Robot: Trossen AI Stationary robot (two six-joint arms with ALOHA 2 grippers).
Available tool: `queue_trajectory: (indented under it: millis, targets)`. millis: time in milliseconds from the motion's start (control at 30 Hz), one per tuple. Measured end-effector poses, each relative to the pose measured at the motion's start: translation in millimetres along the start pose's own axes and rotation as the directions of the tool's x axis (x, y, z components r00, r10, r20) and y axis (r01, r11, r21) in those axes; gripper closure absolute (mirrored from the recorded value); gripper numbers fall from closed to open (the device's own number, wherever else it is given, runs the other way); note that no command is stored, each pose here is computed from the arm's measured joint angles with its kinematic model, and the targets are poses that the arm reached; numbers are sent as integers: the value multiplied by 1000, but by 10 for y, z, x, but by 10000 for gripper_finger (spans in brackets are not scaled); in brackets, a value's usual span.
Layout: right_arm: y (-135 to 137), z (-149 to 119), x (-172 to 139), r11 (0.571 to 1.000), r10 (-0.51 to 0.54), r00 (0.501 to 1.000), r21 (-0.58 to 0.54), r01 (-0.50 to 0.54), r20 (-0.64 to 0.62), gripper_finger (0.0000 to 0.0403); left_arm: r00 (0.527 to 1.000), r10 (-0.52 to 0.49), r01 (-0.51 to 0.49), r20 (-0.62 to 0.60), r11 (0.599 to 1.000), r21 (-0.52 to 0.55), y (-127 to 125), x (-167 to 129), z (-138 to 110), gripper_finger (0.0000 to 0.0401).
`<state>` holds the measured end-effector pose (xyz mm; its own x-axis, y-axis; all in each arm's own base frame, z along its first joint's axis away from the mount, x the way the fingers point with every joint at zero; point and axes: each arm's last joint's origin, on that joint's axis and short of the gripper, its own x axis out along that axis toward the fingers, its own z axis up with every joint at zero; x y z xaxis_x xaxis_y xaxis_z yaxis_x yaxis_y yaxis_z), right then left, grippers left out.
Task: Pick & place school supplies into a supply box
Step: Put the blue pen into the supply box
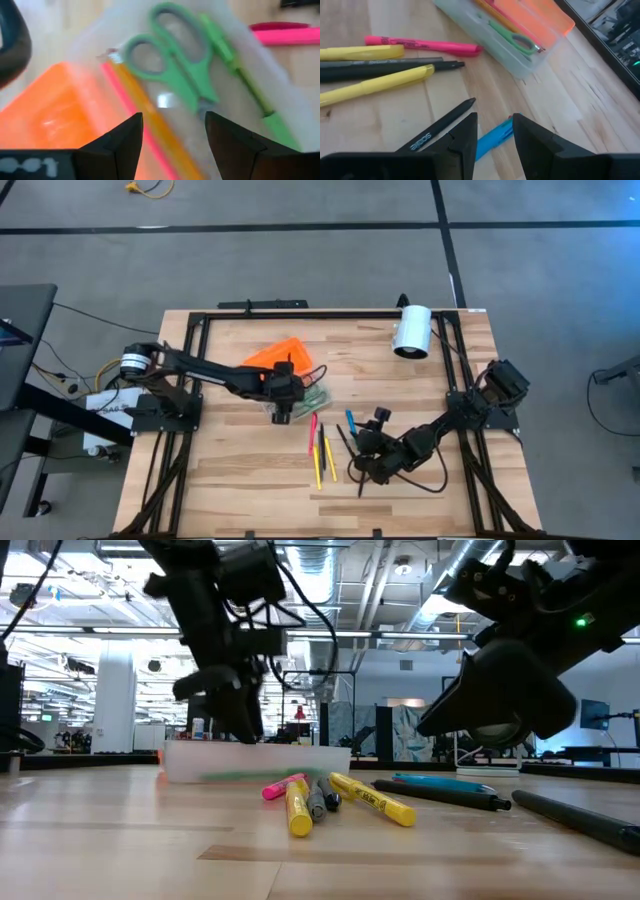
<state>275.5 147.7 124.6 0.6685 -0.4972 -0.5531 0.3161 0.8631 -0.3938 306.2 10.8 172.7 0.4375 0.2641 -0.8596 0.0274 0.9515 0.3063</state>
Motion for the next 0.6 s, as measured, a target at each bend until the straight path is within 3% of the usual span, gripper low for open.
queue_trajectory:
  millis: [133, 267, 367, 467, 600]
  targets:
    - [-52, 19, 72, 1000, 4, 1000, 20, -3, -24, 285, 998, 57, -57, -10, 998, -10, 83, -289, -63, 197]
    - [-93, 31, 127, 999, 7, 999, 33, -6, -43, 285, 992, 67, -61, 105, 997, -55, 98, -680, -196, 197]
    - [-97, 32, 132, 999, 7, 999, 34, -5, -43, 285, 977, 66, -47, 201, 994, -97, 46, -934, -432, 197]
    - [-102, 17, 138, 999, 10, 999, 33, -8, -49, 285, 939, 79, -28, 334, 988, -154, -53, -1098, -744, 197]
    - [-141, 20, 201, 995, 69, 992, 83, -61, -101, 285, 855, 77, 40, 513, 976, -212, -218, -1159, -1148, 197]
